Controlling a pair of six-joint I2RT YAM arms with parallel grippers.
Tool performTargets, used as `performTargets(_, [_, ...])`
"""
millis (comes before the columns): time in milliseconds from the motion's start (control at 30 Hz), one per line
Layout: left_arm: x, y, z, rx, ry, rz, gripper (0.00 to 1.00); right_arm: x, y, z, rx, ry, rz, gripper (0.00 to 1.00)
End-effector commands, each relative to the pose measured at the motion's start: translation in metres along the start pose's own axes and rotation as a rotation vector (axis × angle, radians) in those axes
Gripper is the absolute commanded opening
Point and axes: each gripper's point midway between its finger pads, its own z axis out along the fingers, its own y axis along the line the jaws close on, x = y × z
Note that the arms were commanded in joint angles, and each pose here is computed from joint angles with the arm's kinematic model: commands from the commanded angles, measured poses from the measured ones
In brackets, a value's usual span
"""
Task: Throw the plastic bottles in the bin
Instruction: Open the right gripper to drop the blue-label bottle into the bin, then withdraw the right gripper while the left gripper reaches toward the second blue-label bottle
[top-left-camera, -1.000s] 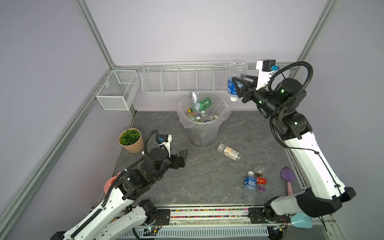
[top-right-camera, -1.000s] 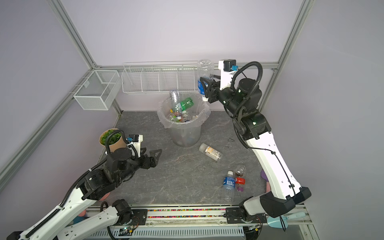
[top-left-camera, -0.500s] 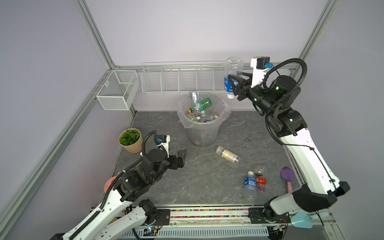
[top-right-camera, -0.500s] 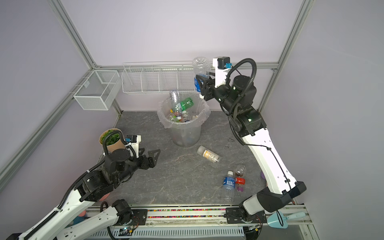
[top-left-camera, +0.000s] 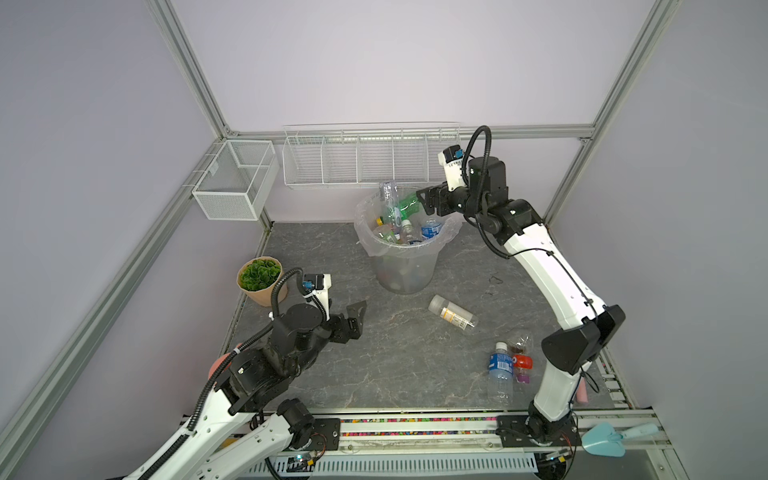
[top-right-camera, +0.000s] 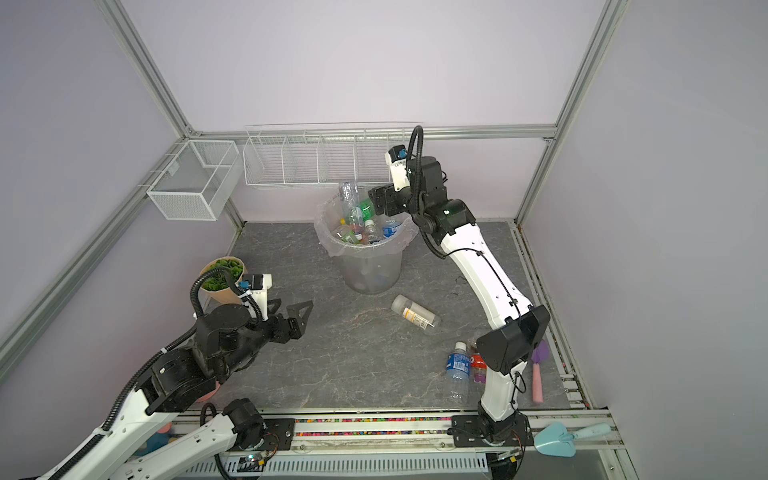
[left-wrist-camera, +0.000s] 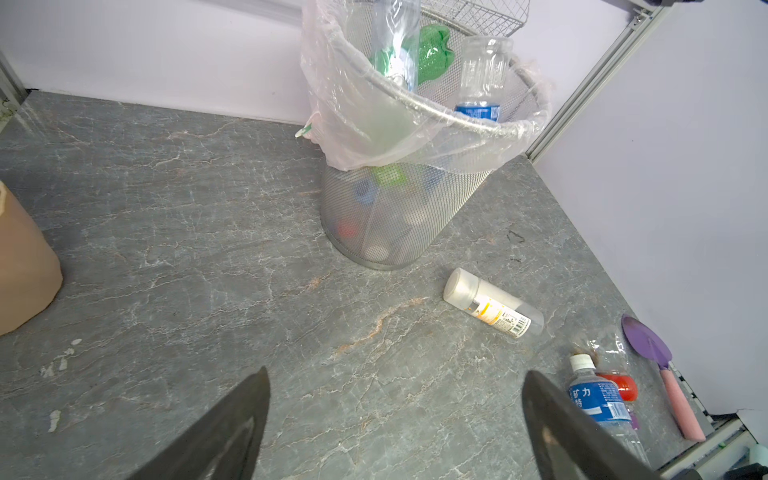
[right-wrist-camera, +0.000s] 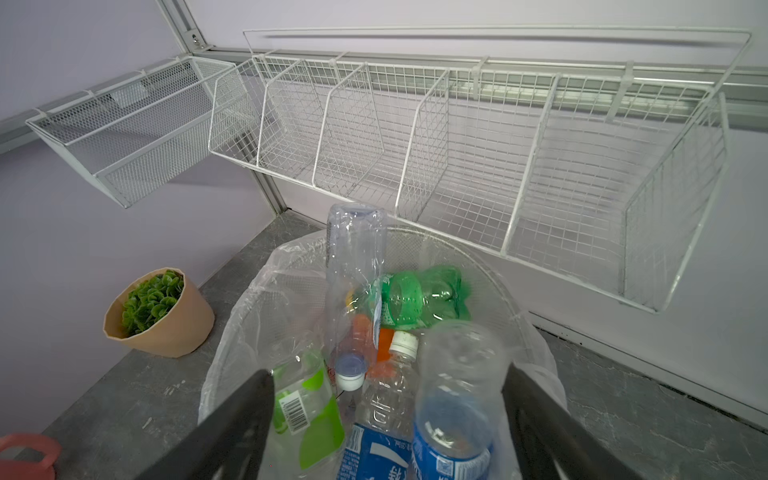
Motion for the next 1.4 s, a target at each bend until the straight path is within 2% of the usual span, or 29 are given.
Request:
performTargets(0, [0.0, 0.007, -0.003, -0.032, -0.001, -0.005, 0.94, -0.059, 0.016, -0.054, -0.032, -0.186, -0.014, 0.88])
performTargets(300, [0.0, 0.003, 0.002, -0.024, 0.007, 0.003, 0.94, -0.067, 0.019, -0.096, -0.027, -0.243, -0.029, 0.88])
performTargets(567, [0.002, -0.003, 0.012, -0.014, 0.032, 0.022, 0.94, -0.046, 0.012, -0.131, 0.026, -0.239, -0.052, 0.88])
performTargets(867, [0.009, -0.018, 0.031, 0.024, 0.091, 0.042, 0.92, -0.004, -0.008, -0.167, 0.134, -0.209, -0.044, 0.88])
performTargets(1100, [0.018, -0.042, 0.047, 0.065, 0.145, 0.107, 0.92, 0.048, -0.025, -0.181, 0.197, -0.092, -0.019, 0.88])
performTargets(1233, [0.03, -0.066, 0.063, 0.107, 0.2, 0.157, 0.92, 0.078, -0.039, -0.19, 0.247, -0.042, 0.041, 0.89])
performTargets(1367, [0.039, -0.084, 0.08, 0.136, 0.254, 0.145, 0.92, 0.106, -0.058, -0.201, 0.333, 0.016, 0.132, 0.88])
